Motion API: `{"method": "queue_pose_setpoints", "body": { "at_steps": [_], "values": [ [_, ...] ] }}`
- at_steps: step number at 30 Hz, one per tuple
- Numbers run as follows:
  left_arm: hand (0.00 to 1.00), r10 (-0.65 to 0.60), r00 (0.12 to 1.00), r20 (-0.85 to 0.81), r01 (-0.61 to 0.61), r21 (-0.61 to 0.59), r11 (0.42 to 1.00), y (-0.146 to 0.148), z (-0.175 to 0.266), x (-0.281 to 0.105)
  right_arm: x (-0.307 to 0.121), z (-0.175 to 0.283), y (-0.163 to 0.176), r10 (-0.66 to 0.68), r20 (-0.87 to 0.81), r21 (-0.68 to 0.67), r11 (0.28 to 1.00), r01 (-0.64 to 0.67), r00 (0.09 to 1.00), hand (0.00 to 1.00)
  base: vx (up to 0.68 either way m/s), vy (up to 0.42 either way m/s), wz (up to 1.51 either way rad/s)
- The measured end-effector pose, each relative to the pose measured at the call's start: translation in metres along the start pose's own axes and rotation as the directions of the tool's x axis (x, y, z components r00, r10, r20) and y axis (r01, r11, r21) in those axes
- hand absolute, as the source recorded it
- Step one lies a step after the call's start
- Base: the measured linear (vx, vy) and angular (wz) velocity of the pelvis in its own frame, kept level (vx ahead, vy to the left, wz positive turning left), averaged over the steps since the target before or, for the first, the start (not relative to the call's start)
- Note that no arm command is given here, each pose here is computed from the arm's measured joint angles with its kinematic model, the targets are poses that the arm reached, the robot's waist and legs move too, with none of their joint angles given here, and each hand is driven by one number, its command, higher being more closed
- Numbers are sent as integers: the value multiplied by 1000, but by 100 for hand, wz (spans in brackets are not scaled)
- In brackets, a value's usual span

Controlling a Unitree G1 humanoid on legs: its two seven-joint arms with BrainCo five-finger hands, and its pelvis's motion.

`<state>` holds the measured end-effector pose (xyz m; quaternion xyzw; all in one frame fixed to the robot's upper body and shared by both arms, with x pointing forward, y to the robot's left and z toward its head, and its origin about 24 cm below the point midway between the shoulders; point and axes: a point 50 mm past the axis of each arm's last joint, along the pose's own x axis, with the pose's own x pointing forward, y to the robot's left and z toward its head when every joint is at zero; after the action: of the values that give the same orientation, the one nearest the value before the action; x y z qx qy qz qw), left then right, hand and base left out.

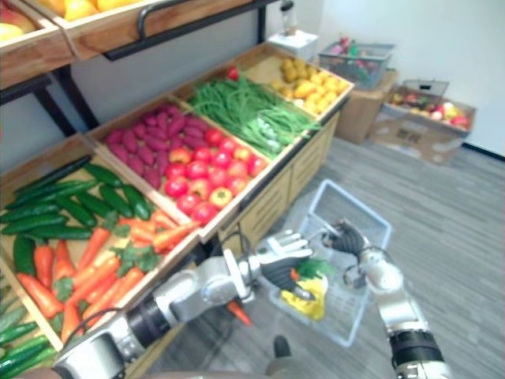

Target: Pick vegetable in the basket

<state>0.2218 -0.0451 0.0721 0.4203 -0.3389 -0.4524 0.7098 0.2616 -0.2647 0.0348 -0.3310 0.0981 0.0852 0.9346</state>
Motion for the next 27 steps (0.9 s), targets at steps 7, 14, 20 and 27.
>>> {"method": "queue_pose_setpoints", "body": {
  "at_steps": [7, 14, 20, 27],
  "values": [
    [100, -94, 994, -58, 93, -28, 995, -21, -8, 17, -5, 15, 4, 22, 85, 70, 997, -28, 996, 100, 9, -15, -7],
    [100, -149, 982, -116, 144, -51, 988, -34, -16, 24, -10, 17, 9, 33, 110, 117, 992, -46, 993, 100, 16, -10, -2],
    [100, -175, 965, -195, 166, -61, 984, -43, -28, 25, -16, 25, 11, 45, 159, 153, 986, -69, 986, 100, 21, -23, -8],
    [100, -140, 940, -310, 127, -63, 990, -52, -44, 22, -26, 29, 16, 51, 196, 208, 974, -92, 979, 100, 13, -19, -15]
  ]
}}
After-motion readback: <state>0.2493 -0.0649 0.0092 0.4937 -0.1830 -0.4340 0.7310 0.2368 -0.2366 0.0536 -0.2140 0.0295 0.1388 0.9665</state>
